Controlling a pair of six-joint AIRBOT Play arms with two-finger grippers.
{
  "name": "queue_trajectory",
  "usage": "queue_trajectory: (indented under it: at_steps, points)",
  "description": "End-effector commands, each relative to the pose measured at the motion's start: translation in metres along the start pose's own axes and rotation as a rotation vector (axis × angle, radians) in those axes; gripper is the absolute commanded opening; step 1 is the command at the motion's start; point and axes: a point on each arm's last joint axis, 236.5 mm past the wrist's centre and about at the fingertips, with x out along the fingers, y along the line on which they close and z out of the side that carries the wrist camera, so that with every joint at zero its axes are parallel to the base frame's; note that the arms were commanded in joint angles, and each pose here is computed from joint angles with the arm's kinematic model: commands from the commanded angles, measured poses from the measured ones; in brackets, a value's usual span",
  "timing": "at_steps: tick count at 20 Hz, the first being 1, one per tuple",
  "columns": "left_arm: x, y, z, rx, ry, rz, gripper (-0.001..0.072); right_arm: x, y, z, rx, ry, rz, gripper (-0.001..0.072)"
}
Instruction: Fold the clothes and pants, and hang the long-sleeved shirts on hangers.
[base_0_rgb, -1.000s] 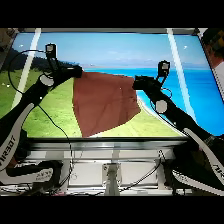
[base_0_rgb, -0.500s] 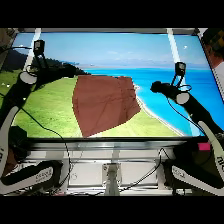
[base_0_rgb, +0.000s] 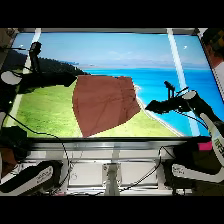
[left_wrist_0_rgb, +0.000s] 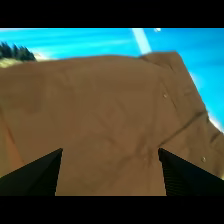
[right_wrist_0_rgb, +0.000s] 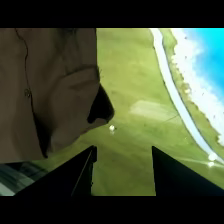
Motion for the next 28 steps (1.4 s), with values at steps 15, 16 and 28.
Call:
queue_trajectory:
  at_steps: [15, 16, 28]
  points:
    - [-0.008, -0.002, -0.035, -0.015, 0.147, -0.025, 0.0702, 0.043, 0.018, 0.010, 0.109, 0.203, 0.080, 0.0444]
    - [-0.009, 0.007, -0.041, 0.000, 0.174, 0.014, 0.0702, 0.044, 0.020, 0.009, 0.105, 0.207, 0.081, 0.0443]
    - [-0.010, 0.030, -0.193, -0.267, 0.551, 0.057, 0.0608, 0.063, 0.031, 0.027, 0.049, 0.117, 0.047, 0.0051]
